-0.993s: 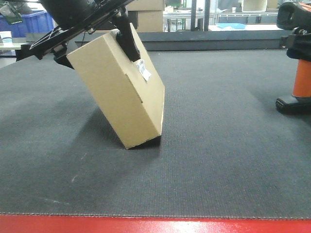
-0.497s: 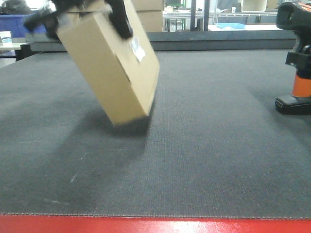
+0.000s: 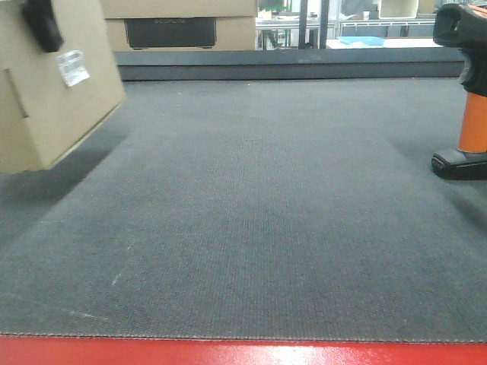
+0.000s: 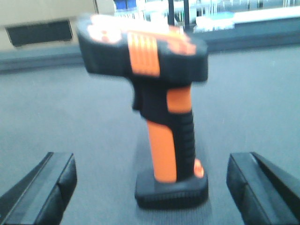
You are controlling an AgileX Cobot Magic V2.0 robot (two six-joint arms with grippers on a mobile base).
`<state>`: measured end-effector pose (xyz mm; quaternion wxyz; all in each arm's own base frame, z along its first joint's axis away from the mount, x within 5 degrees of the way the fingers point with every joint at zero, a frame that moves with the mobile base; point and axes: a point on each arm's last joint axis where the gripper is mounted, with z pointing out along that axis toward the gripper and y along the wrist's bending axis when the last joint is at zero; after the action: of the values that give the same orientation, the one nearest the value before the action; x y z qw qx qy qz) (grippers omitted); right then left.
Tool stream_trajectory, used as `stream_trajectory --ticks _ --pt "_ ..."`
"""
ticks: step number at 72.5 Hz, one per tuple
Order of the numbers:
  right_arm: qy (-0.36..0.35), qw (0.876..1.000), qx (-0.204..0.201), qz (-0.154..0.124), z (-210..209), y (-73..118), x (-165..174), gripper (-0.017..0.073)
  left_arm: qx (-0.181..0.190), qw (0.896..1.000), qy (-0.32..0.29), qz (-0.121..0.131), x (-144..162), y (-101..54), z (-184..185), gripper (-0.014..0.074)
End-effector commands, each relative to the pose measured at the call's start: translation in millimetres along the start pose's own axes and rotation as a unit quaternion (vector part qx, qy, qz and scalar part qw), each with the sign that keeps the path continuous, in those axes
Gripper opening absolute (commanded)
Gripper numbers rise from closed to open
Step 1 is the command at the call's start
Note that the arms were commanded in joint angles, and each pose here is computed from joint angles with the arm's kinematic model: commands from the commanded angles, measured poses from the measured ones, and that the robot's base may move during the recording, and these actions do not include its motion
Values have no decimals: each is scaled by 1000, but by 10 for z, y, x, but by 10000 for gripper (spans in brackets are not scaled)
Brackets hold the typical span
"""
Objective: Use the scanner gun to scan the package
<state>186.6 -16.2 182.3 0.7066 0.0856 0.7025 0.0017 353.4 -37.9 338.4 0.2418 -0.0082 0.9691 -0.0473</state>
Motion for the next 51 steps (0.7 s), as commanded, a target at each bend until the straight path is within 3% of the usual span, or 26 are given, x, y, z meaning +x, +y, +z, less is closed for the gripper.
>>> stream_trajectory --ticks 1,13,38,44,51 --pt "-18 1000 -6 -2 -49 12 -65 560 -4 1000 -16 -5 -35 127 -71 -111" --pt "-26 1000 -8 -1 -83 18 -124 560 -18 1000 -7 19 -58 317 31 -111" --pt "-20 1000 -7 -1 -82 17 -113 560 -33 999 21 32 -55 356 237 -106" --pt "-15 1000 -7 -1 -82 16 -105 560 -34 999 20 31 -57 358 237 -28" --pt "-13 1000 -6 -1 -82 16 -101 560 -37 998 25 33 -48 364 236 180"
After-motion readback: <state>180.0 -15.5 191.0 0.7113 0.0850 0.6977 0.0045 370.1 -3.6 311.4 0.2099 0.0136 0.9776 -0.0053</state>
